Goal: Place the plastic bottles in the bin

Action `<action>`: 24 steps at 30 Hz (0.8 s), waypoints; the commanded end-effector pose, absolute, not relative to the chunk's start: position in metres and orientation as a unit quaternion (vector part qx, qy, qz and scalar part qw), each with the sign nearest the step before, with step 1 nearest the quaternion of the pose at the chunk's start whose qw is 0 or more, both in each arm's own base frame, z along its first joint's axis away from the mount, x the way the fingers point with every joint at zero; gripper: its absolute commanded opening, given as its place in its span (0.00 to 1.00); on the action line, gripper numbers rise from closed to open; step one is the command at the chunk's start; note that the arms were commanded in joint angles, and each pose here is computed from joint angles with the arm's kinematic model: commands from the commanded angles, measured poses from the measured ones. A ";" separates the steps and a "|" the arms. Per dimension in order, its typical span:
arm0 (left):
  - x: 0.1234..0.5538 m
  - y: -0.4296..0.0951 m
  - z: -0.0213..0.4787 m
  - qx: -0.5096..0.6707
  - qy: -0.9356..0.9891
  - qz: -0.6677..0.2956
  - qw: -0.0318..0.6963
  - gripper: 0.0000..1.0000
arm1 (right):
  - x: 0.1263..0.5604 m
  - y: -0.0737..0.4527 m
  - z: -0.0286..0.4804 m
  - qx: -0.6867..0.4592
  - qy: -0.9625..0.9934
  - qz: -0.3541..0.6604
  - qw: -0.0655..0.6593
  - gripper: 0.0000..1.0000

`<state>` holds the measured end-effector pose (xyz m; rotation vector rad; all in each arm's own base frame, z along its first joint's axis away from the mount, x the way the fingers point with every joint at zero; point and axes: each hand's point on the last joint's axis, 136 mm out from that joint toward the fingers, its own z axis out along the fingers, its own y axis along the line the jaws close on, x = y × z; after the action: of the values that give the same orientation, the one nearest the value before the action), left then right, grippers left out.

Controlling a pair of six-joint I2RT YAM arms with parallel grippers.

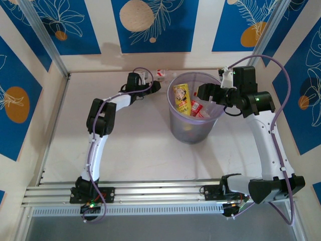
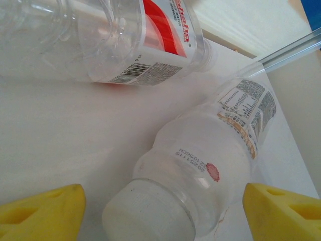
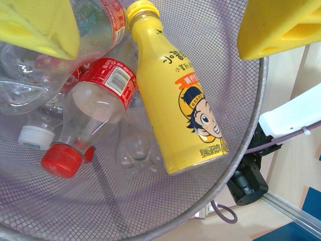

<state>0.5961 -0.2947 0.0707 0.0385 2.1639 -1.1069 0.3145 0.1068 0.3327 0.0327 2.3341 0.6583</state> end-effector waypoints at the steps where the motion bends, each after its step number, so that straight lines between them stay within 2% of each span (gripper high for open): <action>1: 0.587 -0.299 0.045 0.011 0.841 -0.442 0.314 0.75 | 0.308 0.108 0.336 0.008 0.899 0.260 0.351 0.82; 13: 0.584 -0.298 0.046 0.007 0.840 -0.442 0.314 0.55 | 0.308 0.105 0.337 0.009 0.899 0.256 0.355 0.81; 24: 0.570 -0.291 0.065 0.013 0.836 -0.440 0.328 0.46 | 0.307 0.104 0.340 0.009 0.898 0.254 0.359 0.81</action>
<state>0.5802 -0.2941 0.0599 0.0302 2.1645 -1.1569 0.3146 0.1065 0.3327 0.0338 2.3339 0.6575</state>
